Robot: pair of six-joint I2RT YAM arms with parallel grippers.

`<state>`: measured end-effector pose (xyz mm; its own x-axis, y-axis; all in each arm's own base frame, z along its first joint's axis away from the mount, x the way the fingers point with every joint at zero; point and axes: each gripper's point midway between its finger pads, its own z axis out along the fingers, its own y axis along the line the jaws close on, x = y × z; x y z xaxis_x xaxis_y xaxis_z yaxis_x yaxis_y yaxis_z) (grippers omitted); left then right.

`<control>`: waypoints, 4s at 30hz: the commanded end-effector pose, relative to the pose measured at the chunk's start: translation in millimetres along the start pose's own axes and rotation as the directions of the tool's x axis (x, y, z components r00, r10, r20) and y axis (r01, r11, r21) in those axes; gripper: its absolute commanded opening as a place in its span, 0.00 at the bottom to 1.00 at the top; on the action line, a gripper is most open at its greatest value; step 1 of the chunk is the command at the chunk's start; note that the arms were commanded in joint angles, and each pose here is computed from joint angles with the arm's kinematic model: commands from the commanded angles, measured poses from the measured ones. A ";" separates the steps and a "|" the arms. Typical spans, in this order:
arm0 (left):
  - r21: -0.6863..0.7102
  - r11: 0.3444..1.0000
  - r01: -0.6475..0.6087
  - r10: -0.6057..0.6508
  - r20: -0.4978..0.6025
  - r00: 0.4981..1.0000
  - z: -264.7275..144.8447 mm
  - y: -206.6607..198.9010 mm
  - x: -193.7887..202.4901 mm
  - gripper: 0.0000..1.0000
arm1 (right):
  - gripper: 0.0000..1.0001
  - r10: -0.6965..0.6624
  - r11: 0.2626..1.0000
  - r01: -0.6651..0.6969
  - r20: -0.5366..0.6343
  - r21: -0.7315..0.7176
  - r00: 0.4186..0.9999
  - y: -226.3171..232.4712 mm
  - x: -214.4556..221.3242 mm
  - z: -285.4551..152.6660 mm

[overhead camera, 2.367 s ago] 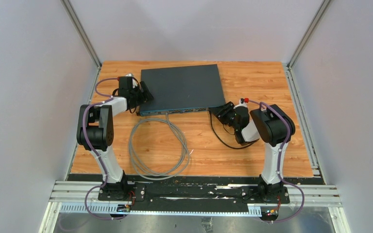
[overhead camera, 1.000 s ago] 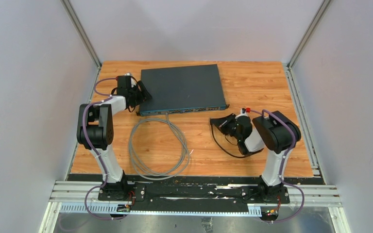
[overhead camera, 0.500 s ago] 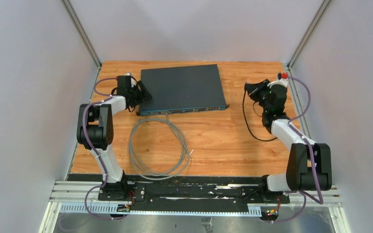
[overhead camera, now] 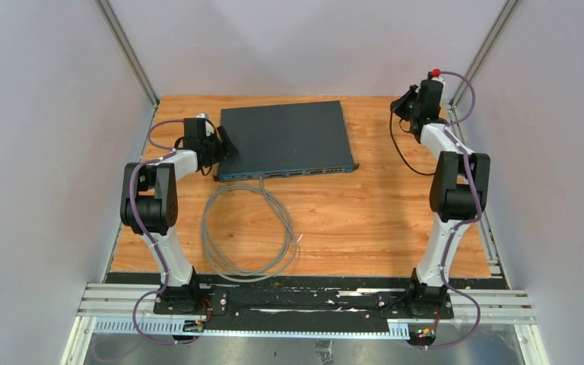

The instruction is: Pull the plug off the socket

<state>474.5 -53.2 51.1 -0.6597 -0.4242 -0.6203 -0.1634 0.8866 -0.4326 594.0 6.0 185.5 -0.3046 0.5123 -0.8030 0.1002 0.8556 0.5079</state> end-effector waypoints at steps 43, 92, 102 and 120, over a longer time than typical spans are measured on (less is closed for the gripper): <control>-0.079 0.995 0.063 -0.082 -0.265 0.961 -5.4 18.4 69.4 0.53 | 0.61 0.118 0.892 -0.253 -0.348 -0.373 0.930 269.4 383.5 -132.1; -0.021 0.988 0.154 -0.149 -0.414 0.898 -4.5 22.3 86.0 0.34 | 0.00 0.364 0.888 -0.427 -0.308 -0.169 0.879 230.5 461.8 -119.8; -0.108 0.988 0.113 -0.148 -0.409 0.900 -5.0 39.3 86.4 0.33 | 0.00 0.238 0.922 -0.344 -0.441 -0.178 0.866 204.9 468.9 -146.3; -0.119 0.990 0.080 -0.119 -0.371 0.921 -11.8 41.4 77.0 0.38 | 0.00 -0.084 0.964 0.004 -0.290 -0.265 0.953 170.4 363.8 -171.4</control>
<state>466.7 -42.1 51.6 -0.7541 -0.4700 -0.4587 -0.2068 0.8328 -0.5135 332.5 373.6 40.9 -0.5922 0.5216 -0.6142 -0.1591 0.6715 0.7237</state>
